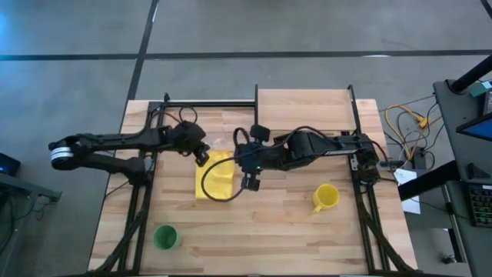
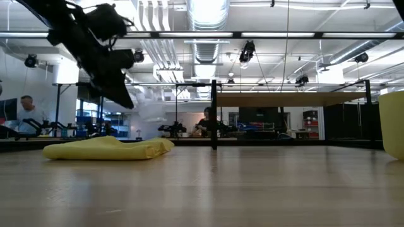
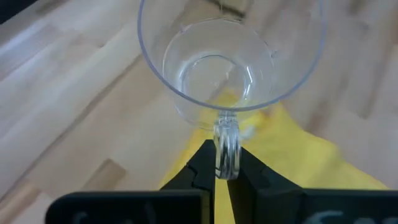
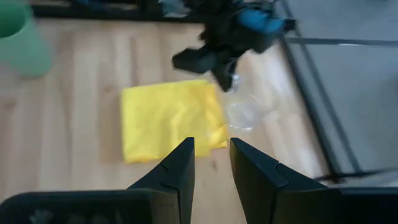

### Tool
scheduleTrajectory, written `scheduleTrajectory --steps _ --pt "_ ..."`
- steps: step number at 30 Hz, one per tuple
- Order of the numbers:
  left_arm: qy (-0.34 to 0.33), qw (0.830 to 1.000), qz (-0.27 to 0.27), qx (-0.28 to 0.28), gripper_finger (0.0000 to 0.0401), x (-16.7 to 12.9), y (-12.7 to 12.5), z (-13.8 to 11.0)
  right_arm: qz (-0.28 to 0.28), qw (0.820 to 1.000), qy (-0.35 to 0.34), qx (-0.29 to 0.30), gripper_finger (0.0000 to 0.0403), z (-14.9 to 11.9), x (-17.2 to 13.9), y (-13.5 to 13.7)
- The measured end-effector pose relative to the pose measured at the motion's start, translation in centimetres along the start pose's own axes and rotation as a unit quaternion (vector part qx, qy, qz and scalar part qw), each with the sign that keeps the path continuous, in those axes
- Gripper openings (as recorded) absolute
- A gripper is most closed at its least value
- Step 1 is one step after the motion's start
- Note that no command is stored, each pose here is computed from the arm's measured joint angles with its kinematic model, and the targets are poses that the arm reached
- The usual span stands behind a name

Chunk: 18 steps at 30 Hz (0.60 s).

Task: Stack small to large cups/mugs on shelf
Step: Put the transparent mug on the shelf

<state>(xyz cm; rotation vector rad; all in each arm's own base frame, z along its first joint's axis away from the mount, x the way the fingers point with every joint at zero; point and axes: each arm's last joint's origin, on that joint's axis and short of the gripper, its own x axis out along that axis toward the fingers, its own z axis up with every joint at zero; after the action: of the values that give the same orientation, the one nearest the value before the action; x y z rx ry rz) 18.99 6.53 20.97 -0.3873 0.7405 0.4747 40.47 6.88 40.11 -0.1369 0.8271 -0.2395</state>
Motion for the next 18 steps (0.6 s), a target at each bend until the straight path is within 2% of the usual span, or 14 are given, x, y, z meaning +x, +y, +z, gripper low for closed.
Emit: scheduleTrajectory --steps 4,11,15,18 --pt "-0.019 0.999 -0.030 0.032 0.0002 -1.2 -1.2 -0.2 0.059 0.998 0.012 -0.021 0.0095 0.1 1.9 0.1" --pt "-0.006 0.987 -0.060 0.150 0.0002 -2.1 -3.0 -1.1 0.065 0.994 0.007 -0.089 0.0095 0.4 5.9 0.3" --pt "0.021 0.978 -0.065 0.197 0.0002 -2.1 -3.5 -1.7 0.068 0.995 0.021 -0.075 0.0095 0.2 7.3 -0.3" --pt "0.021 0.976 -0.069 0.208 0.0003 -2.2 -3.7 -1.8 0.099 0.994 0.012 -0.051 0.0095 0.5 7.9 -0.7"
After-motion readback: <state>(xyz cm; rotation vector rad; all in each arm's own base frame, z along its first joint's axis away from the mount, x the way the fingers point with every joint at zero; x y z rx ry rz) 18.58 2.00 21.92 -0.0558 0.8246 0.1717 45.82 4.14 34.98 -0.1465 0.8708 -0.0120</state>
